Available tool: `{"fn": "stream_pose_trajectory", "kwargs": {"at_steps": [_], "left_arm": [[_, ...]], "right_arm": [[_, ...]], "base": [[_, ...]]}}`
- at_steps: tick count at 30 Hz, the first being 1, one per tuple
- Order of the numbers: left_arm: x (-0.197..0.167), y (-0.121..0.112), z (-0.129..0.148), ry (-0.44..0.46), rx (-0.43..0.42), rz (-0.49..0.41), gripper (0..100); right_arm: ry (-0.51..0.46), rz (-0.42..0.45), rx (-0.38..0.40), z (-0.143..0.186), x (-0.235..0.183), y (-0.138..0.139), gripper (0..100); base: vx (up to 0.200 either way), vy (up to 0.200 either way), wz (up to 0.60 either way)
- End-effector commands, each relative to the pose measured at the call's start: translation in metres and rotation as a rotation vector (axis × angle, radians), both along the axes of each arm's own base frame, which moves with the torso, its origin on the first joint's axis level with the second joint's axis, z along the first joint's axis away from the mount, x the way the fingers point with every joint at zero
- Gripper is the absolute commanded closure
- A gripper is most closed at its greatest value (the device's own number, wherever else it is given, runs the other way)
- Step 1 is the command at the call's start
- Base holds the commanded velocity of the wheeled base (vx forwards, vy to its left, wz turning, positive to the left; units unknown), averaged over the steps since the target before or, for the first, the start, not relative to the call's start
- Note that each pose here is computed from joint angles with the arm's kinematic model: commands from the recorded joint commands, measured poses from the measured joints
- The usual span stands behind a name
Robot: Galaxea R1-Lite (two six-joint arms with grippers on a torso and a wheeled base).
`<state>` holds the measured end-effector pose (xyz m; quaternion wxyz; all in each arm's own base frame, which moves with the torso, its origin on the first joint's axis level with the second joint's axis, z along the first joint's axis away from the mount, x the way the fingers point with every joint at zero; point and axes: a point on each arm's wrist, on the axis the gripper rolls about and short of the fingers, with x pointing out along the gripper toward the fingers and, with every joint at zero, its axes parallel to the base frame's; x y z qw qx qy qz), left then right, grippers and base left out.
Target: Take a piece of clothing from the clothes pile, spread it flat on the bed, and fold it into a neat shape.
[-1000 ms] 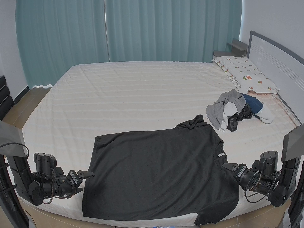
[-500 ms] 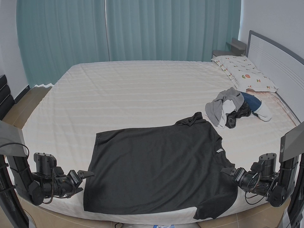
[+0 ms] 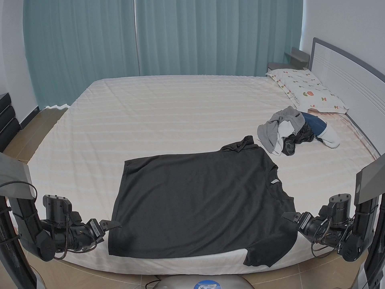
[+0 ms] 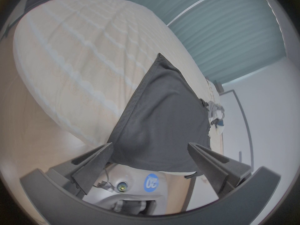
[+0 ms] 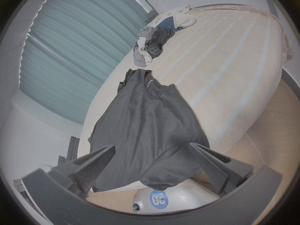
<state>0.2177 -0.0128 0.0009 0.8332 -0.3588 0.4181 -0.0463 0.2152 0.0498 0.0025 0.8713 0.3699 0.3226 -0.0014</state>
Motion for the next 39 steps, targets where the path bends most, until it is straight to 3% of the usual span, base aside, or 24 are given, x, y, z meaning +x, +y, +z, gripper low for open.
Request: {"fn": "stream_pose_trajectory", "kwargs": {"at_steps": [1, 6, 12, 31, 39], "left_arm": [[-0.012, -0.001, -0.02, 0.062, 0.111, -0.122, 0], [-0.015, -0.009, -0.026, 0.064, 0.172, -0.208, 0], [-0.01, -0.02, -0.036, 0.068, 0.257, -0.202, 0], [-0.003, -0.022, -0.057, -0.038, 0.277, -0.18, 0], [-0.005, -0.02, -0.058, -0.036, 0.294, -0.192, 0]], "right_arm": [[-0.003, 0.003, 0.0, 0.0, -0.001, 0.0, 0], [-0.004, 0.003, 0.0, 0.0, 0.0, 0.0, 0], [-0.005, 0.007, -0.001, 0.0, -0.001, 0.001, 0], [-0.011, 0.008, -0.001, 0.001, 0.0, 0.002, 0], [-0.009, 0.008, -0.001, 0.0, 0.0, 0.002, 0]], "base": [[0.0, 0.0, 0.0], [0.0, 0.0, 0.0], [0.0, 0.0, 0.0], [0.0, 0.0, 0.0], [0.0, 0.0, 0.0]]}}
